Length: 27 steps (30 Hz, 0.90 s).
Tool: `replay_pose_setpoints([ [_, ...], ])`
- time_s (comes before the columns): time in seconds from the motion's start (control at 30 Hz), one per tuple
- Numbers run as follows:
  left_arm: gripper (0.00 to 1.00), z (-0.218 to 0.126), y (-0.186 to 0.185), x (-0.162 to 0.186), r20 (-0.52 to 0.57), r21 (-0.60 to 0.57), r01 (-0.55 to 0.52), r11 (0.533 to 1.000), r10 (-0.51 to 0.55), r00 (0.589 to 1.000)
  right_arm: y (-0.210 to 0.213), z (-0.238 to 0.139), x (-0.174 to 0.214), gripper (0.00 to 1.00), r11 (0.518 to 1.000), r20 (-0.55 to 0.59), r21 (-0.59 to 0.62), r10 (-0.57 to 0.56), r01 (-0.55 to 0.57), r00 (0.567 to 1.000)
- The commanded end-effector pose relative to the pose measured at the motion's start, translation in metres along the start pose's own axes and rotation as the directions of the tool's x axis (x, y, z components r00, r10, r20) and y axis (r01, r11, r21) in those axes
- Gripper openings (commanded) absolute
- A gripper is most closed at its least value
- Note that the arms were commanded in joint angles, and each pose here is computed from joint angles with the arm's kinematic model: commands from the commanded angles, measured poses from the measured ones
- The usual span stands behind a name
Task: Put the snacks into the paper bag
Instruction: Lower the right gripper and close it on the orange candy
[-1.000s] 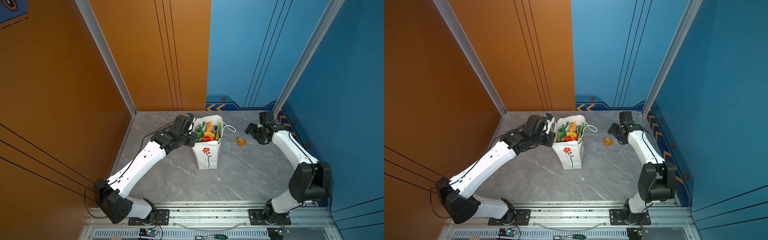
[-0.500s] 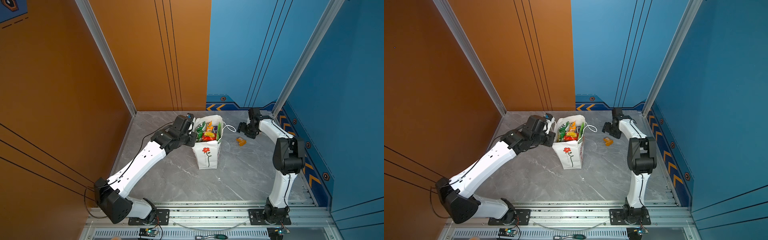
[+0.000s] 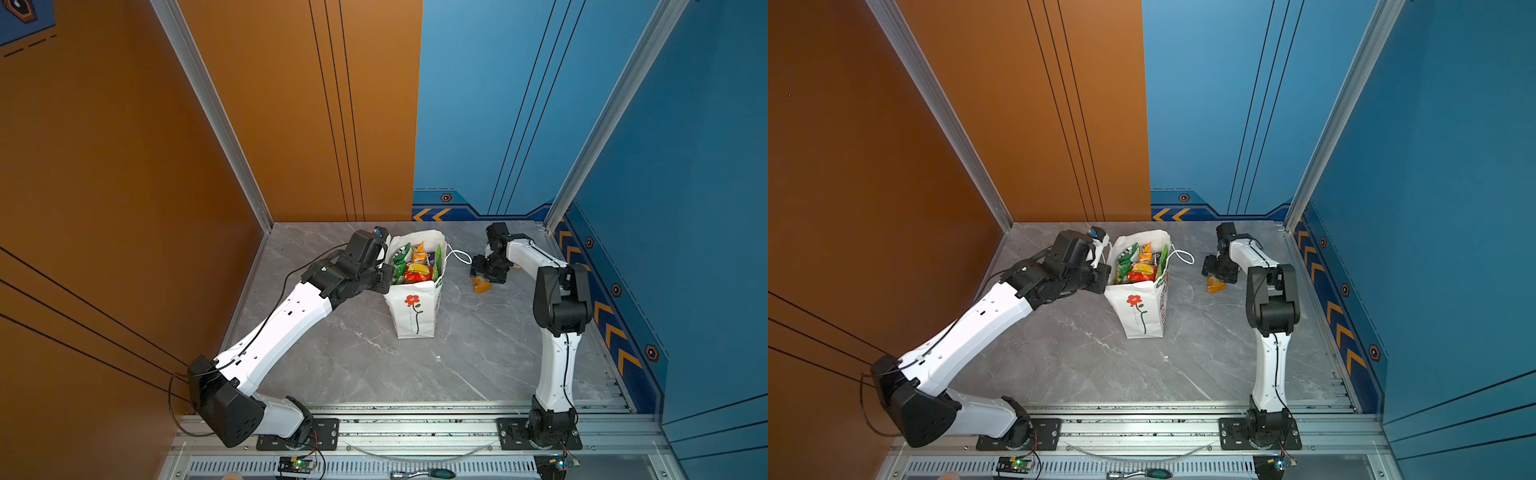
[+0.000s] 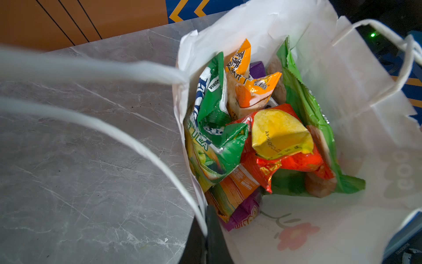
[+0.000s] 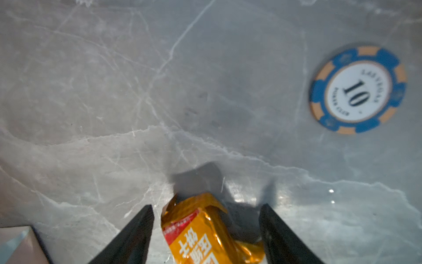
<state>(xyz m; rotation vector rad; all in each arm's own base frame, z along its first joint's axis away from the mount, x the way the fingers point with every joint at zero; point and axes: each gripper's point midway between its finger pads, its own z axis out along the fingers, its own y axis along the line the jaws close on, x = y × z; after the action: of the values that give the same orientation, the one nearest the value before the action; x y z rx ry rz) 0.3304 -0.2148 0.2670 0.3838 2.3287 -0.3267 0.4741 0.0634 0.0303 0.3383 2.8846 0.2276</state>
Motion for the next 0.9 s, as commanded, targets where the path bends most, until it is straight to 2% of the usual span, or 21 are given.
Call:
replay_pose_setpoints([
  [0.0,0.0,-0.012,0.004,-0.02,0.091,-0.005,-0.002,1.0,0.003,0.996,0.001,-0.001,0.02,0.66,0.999,-0.048,0.021,-0.025,0.026,0.999],
  [0.2,0.0,-0.012,0.004,-0.02,0.091,-0.006,-0.002,1.0,0.002,0.996,-0.005,0.003,0.032,0.62,0.997,-0.062,0.068,-0.016,0.02,0.998],
  [0.3,0.0,-0.012,0.005,-0.02,0.09,-0.009,-0.004,1.0,0.004,0.996,-0.007,0.002,0.034,0.48,0.997,-0.059,0.077,-0.007,0.012,0.998],
  [0.53,0.0,-0.012,0.006,-0.02,0.09,-0.014,-0.005,1.0,0.006,0.996,0.002,-0.028,0.032,0.35,1.0,0.018,0.023,0.014,-0.014,1.0],
  [0.87,0.0,-0.011,0.005,-0.019,0.086,-0.013,-0.009,1.0,0.01,0.996,0.011,-0.095,0.039,0.32,0.998,0.156,-0.05,0.037,-0.03,0.987],
])
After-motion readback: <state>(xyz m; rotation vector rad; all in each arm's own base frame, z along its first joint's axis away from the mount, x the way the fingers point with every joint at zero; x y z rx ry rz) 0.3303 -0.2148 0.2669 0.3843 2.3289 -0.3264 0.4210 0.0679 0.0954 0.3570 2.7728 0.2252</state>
